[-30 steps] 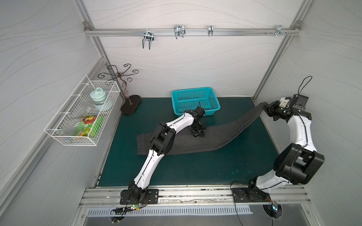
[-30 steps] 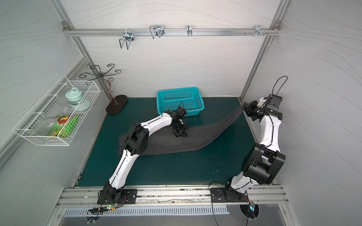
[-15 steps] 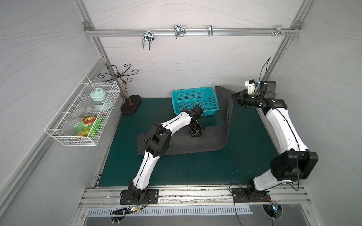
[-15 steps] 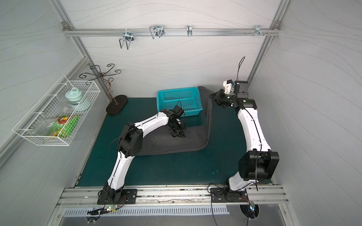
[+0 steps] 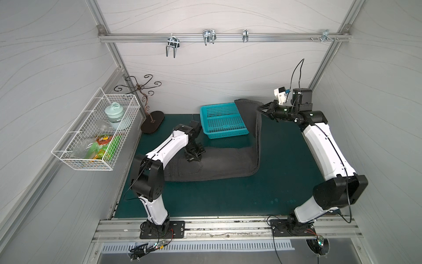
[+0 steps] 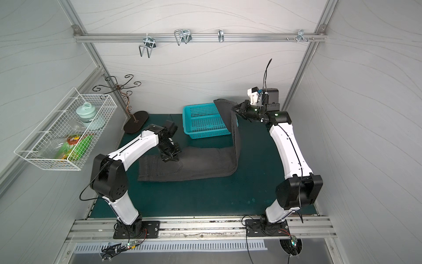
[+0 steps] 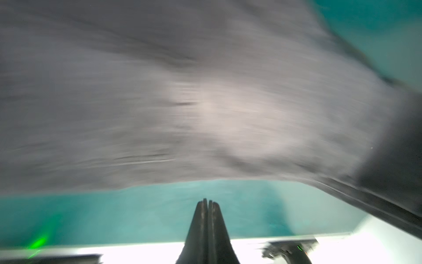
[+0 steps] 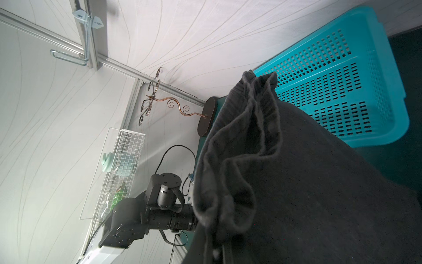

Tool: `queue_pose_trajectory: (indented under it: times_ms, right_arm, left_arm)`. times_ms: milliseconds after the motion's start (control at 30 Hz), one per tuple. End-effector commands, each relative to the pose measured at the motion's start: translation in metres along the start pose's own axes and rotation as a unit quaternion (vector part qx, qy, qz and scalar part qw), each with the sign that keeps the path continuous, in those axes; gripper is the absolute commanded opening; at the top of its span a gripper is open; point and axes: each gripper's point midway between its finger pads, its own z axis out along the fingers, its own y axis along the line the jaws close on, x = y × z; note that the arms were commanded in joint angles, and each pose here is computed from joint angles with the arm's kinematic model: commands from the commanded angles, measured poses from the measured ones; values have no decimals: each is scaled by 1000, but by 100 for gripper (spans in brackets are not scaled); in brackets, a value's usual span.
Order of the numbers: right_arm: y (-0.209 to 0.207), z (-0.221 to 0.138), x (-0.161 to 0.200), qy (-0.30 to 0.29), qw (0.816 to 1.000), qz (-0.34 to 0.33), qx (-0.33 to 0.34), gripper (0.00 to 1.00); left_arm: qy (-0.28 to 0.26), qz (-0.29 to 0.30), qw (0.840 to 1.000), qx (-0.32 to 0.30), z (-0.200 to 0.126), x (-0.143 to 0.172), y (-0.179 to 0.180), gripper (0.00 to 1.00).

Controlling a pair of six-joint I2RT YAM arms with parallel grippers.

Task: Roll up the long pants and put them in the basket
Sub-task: Fold the long pant at the center of the board.

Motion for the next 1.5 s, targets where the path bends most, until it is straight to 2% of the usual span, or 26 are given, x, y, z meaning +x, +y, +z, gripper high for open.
queue_pose_trajectory:
  times_ms: [0,233,467,600,900,1200,1333,1467]
  right_arm:
    - [22,-1,-4,-5,1000,-17,-22,0]
    - [44,16,16,23,999,-28,-40,0]
    - [67,45,48,69,995,-40,-59,0]
    - [72,52,53,78,994,-43,-62,0]
    - [66,26,33,46,997,-51,-45,0]
    - [50,-16,2,3,998,-54,-23,0]
    - [57,-18,1,4,998,-58,-31,0]
    - [71,-4,15,23,997,-65,-46,0]
  left_arm:
    - [-1,4,999,-53,-1,4,38,0]
    - [3,-12,996,-89,27,-6,57,0]
    - [-8,-27,992,-121,41,-25,69,0]
    - [-2,-29,993,-117,58,-35,65,0]
    - [17,-9,995,-98,95,-45,27,0]
    - [41,51,996,-61,127,-32,-62,0]
    - [48,70,995,-49,128,-22,-84,0]
    - [40,74,996,-42,112,-21,-88,0]
